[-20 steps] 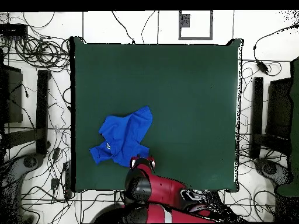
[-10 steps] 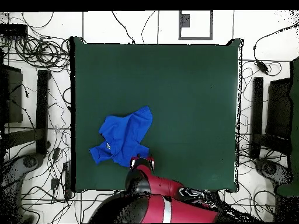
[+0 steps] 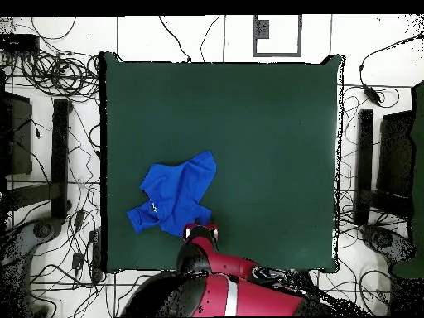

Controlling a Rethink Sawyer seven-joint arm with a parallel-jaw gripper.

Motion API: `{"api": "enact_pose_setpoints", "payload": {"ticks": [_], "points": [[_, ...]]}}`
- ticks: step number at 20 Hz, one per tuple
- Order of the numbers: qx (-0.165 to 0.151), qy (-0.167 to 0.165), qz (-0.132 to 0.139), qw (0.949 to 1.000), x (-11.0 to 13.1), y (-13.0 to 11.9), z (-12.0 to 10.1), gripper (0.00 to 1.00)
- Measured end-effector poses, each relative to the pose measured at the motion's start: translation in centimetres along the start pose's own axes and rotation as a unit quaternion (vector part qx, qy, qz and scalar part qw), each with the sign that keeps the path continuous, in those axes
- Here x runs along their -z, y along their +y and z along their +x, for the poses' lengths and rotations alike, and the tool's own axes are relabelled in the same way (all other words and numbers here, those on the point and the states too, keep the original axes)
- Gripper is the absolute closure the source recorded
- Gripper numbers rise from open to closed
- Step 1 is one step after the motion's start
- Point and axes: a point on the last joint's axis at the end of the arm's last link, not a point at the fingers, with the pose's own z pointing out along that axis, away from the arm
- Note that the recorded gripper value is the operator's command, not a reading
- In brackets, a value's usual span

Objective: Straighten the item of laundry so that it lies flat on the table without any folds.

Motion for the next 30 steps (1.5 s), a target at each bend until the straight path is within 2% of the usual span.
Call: {"api": "enact_pose_setpoints", "payload": {"ticks": [10, 22, 30], "points": [[0.013, -0.02, 0.002, 0.9997, -0.04, 0.48, 0.39, 1.0], [0.019, -0.023, 0.006, 0.9995, 0.0, 0.58, 0.48, 1.0], [0.018, -0.018, -0.015, 0.9996, 0.09, -0.15, 0.4, 1.0]]}}
